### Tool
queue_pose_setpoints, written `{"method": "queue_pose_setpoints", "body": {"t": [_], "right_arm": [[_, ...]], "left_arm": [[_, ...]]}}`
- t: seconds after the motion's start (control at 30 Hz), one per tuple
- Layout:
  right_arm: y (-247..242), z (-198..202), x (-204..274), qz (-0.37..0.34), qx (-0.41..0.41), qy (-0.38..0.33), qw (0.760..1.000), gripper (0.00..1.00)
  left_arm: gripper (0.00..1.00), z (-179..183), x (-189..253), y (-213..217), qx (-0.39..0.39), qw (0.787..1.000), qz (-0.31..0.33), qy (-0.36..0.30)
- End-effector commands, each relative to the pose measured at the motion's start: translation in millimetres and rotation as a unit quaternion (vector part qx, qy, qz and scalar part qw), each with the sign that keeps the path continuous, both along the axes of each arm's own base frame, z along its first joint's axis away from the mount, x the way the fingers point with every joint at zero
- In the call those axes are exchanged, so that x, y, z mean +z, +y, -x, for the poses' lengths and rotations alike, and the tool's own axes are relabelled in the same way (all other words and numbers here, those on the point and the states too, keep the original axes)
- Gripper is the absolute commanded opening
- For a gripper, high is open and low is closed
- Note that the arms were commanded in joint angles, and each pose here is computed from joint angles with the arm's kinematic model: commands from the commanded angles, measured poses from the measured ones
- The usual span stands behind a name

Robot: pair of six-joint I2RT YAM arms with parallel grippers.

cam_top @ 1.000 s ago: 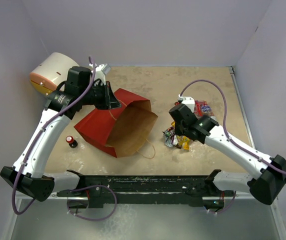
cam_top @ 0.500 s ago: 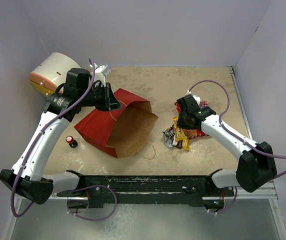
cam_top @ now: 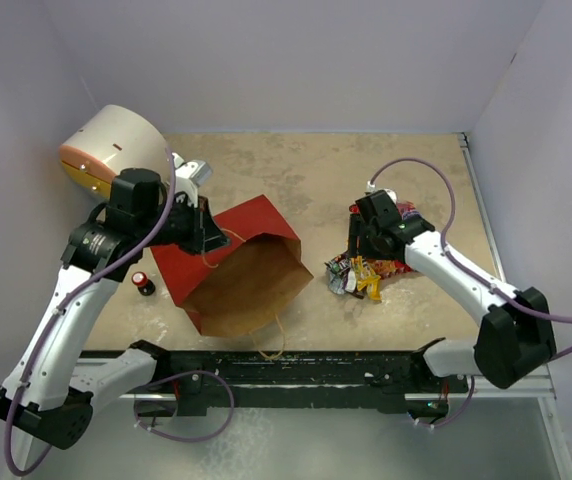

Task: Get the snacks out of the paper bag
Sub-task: Place the snack at the center of the board, then take out the snack from the paper bag.

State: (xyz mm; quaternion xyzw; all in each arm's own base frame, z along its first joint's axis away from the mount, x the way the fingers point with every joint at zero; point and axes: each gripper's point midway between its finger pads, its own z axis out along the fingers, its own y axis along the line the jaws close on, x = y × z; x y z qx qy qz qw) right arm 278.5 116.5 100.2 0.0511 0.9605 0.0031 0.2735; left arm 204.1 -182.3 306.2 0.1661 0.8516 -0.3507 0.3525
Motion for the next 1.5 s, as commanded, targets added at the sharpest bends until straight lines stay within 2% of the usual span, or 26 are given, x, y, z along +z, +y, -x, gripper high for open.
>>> {"method": "queue_pose_setpoints", "body": {"t": [0.0,0.1,0.17,0.2,0.23,0.37,0.47,0.5,0.6,0.77,0.87,1.07,1.33,1.47], "right_arm": [[23.1,-24.4,59.3,-0.031,0.107,-0.105,0.988,0.69],[39.4,-24.6,93.9,-0.055,0.163,-0.175,0.969,0.72],[54.7,-16.4,112.5,-0.071,0.226,-0.220,0.946,0.74],[66.1,-9.9,125.0,-0.079,0.270,-0.249,0.927,0.75],[79.6,-0.5,135.7,-0.080,0.322,-0.278,0.901,0.75],[131.7,46.5,170.4,-0.067,0.504,-0.392,0.767,0.75],[166.5,82.1,186.2,-0.092,0.587,-0.451,0.666,0.74],[177.0,90.7,188.4,-0.102,0.601,-0.466,0.642,0.74],[211.7,107.3,195.5,-0.126,0.620,-0.504,0.588,0.72],[278.8,124.4,167.3,-0.094,0.668,-0.513,0.530,0.70],[311.4,117.7,157.9,-0.086,0.664,-0.527,0.524,0.68],[356.0,96.4,122.0,-0.090,0.642,-0.538,0.539,0.61],[385.1,81.6,86.3,-0.100,0.617,-0.555,0.549,0.46],[397.8,78.2,69.9,-0.096,0.610,-0.566,0.546,0.43]], "left_arm": [[0.00,-0.1,-6.0,5.5,0.012,1.000,-0.014,-0.002],[0.00,-4.7,-3.2,5.2,0.024,1.000,-0.010,0.001],[0.00,-7.7,-0.7,5.4,0.031,0.999,-0.008,-0.003],[0.00,-8.7,0.3,5.8,0.035,0.999,-0.006,-0.004],[0.00,-8.8,0.9,5.9,0.037,0.999,-0.005,-0.005],[0.00,-7.6,3.8,8.1,0.045,0.999,-0.003,-0.011],[0.00,-6.3,6.3,12.0,0.053,0.998,-0.006,-0.017],[0.00,-6.2,7.6,13.4,0.058,0.998,-0.005,-0.019],[0.00,-6.9,9.8,16.0,0.073,0.997,-0.001,-0.023],[0.00,-11.2,11.2,13.2,0.079,0.997,0.005,-0.012],[0.00,-11.8,15.0,16.0,0.089,0.996,0.005,-0.019],[0.00,-7.2,9.4,24.7,0.106,0.994,0.001,-0.032],[0.00,-2.7,11.3,32.3,0.114,0.991,0.003,-0.068],[0.00,-1.6,9.5,26.0,0.097,0.993,0.012,-0.069]]}}
